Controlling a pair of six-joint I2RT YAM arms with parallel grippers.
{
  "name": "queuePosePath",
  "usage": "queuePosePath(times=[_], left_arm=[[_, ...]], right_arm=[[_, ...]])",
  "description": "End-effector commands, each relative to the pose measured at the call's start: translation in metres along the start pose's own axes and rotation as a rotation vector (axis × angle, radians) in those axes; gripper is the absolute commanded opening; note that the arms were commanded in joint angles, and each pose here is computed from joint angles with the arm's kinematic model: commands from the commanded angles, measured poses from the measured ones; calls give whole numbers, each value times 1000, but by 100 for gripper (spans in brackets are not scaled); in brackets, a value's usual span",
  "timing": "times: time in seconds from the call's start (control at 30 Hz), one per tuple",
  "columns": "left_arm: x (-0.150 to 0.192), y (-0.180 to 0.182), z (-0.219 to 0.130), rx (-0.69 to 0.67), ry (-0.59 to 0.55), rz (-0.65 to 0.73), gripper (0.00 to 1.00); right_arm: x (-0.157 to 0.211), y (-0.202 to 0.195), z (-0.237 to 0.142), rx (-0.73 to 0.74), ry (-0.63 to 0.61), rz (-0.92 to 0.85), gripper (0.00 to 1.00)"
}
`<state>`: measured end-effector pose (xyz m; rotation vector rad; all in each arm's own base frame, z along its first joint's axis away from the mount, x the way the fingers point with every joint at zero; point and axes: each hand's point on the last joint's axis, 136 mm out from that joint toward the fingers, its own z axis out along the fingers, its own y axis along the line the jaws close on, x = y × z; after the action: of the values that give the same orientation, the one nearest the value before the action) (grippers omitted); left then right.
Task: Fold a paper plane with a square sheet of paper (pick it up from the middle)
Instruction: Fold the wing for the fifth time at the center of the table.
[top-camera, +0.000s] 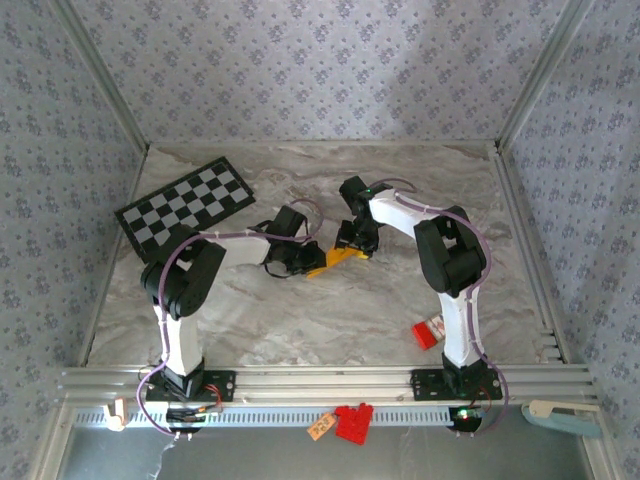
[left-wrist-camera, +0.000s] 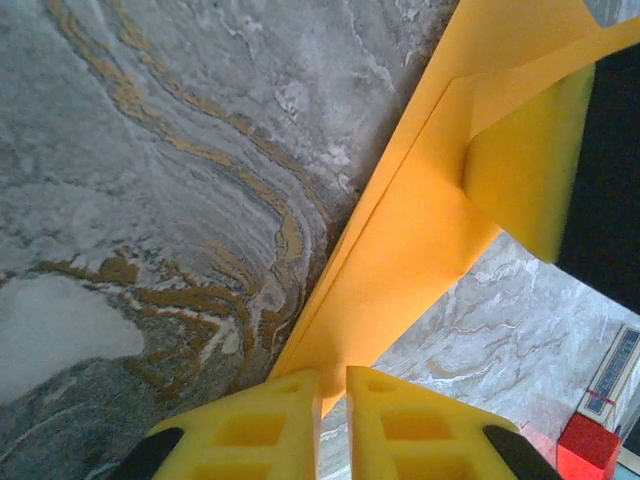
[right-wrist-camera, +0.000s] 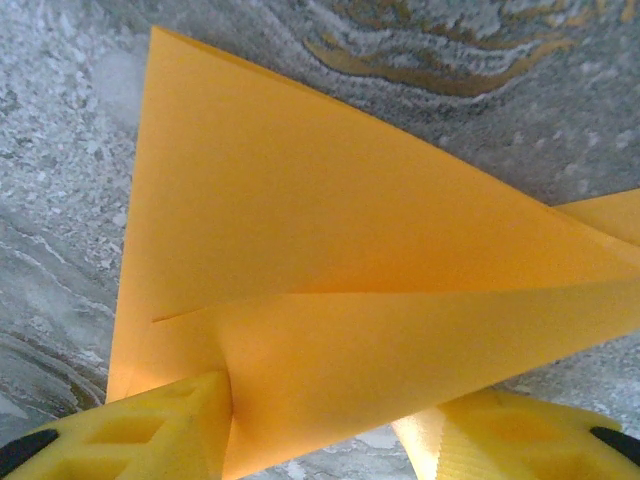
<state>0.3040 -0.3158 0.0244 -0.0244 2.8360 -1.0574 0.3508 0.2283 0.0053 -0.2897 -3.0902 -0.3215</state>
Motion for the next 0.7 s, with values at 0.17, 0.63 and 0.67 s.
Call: queuePosePath(times=[0.17,0.63,0.67], left_arm=[[8,27,5,-96,46,-75,13],[14,37,8,-147,83,-114,10],[14,36,8,-146,83,-113,10]], right_arm=[[12,-30,31,98,69,15,53],[-13,22,-86,-308,-213,-64,60],[-11,27,-87,-345,-218,-73,59]])
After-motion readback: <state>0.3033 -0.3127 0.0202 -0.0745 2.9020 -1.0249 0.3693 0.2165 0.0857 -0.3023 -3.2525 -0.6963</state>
